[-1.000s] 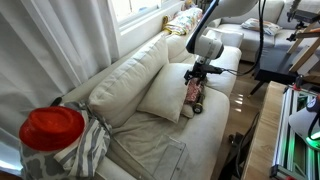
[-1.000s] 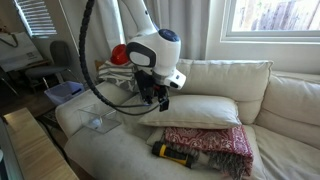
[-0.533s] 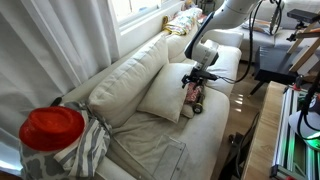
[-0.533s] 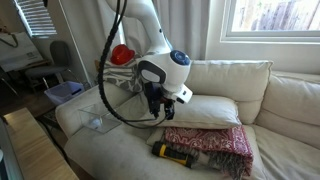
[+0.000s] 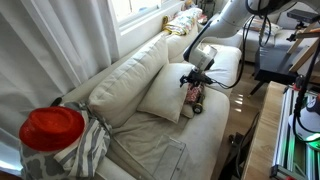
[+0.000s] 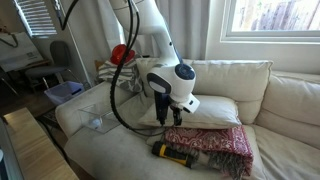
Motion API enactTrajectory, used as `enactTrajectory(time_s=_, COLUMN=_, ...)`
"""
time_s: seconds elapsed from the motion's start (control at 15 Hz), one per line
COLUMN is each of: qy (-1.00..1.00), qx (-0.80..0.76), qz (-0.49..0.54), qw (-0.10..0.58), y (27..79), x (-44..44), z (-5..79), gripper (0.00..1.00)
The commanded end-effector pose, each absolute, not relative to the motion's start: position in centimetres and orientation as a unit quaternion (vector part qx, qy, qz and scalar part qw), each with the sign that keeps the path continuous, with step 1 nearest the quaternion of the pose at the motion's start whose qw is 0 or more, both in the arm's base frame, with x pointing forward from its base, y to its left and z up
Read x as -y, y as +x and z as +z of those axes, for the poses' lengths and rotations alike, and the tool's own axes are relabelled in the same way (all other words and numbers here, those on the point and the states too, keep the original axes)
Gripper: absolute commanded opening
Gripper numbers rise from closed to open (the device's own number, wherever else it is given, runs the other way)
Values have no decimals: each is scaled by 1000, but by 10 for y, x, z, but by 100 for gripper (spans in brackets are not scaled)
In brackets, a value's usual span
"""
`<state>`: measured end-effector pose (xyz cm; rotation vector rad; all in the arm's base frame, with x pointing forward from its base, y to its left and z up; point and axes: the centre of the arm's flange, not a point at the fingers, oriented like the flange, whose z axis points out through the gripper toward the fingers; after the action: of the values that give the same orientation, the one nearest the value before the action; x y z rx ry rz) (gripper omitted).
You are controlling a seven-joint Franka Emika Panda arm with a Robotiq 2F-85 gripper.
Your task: Pick up the white pillow and place it on the left corner on the couch
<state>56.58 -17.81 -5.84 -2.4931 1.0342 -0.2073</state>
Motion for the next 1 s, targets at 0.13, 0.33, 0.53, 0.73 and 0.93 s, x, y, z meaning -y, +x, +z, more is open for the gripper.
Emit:
enactTrajectory(time_s=0.13, qy=-877, qx=-417, qz=-115, qw=206, y=579, x=182, z=-96, gripper=100)
enactTrajectory(time_s=0.33, qy=-866, qx=-439, qz=-131, qw=200, y=583, x=184, z=-106, gripper=100)
enactTrajectory(time_s=0.53, qy=-863, qx=-449, qz=-137, qw=188, y=588, x=177, z=-114, gripper=69)
enactTrajectory(time_s=0.73, qy=-862, qx=-457, qz=-140, qw=172, y=592, x=165, z=-118, gripper=55)
enactTrajectory(time_s=0.93, qy=-859, qx=-468, qz=-141, qw=154, y=595, x=157, z=-103, gripper=31)
